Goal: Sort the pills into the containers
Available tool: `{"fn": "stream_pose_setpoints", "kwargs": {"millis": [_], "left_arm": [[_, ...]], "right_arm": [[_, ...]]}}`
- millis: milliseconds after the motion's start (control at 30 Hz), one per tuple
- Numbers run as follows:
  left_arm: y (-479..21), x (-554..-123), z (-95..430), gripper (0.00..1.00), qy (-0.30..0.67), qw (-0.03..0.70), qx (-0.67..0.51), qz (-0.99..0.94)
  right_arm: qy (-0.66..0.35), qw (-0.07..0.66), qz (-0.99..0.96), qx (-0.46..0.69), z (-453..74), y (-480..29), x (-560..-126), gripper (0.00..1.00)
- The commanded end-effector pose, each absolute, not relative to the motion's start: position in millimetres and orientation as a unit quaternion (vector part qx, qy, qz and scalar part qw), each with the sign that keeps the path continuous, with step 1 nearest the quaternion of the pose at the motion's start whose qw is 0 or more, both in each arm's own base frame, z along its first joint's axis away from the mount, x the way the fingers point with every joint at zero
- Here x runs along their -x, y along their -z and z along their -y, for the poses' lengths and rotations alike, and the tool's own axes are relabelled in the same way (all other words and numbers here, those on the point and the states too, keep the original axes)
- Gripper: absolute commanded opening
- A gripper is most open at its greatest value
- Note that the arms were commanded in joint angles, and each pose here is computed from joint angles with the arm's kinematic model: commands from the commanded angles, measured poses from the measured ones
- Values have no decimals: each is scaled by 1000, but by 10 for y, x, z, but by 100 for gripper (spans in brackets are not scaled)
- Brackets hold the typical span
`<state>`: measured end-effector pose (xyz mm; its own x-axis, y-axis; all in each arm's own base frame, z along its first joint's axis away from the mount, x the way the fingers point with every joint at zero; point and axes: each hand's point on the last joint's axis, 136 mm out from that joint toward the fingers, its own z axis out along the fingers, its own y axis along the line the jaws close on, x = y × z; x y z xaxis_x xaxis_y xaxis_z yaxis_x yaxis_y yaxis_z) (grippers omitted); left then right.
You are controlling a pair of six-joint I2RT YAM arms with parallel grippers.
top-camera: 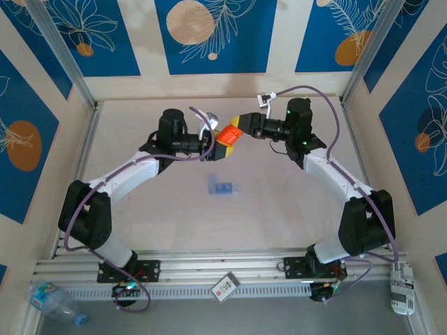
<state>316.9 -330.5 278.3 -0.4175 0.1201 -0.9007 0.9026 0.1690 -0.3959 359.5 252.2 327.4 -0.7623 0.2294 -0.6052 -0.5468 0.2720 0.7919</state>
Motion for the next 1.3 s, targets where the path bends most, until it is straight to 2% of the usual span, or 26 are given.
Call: {"fn": "stream_pose_setpoints", "kwargs": {"millis": [0, 167, 367, 633, 867, 1267], "left_arm": [[-3066, -3062, 3277, 0, 551, 378, -411, -620], [-3052, -3037, 3295, 0, 567, 360, -411, -616], [-3034, -3085, 3271, 0, 555, 377, -404, -621], [-2888, -3274, 3104, 0, 476, 436, -371, -667], [-2842, -3310, 2958, 0, 435, 466, -345, -689], [-2711, -3181, 2796, 0, 412, 470, -328, -708]], "right_arm": [[-561, 396, -717, 125, -2284, -3519, -3718, 39], [-525, 410, -735, 128, -2217, -3427, -3735, 39], [-477, 412, -775, 52, -2008, -3156, -3883, 39], [-317, 351, -878, -74, -1508, -2102, -3850, 40], [-199, 305, -923, -122, -1290, -1310, -3690, 39], [-28, 269, -944, -186, -1068, -667, -3645, 39]]}}
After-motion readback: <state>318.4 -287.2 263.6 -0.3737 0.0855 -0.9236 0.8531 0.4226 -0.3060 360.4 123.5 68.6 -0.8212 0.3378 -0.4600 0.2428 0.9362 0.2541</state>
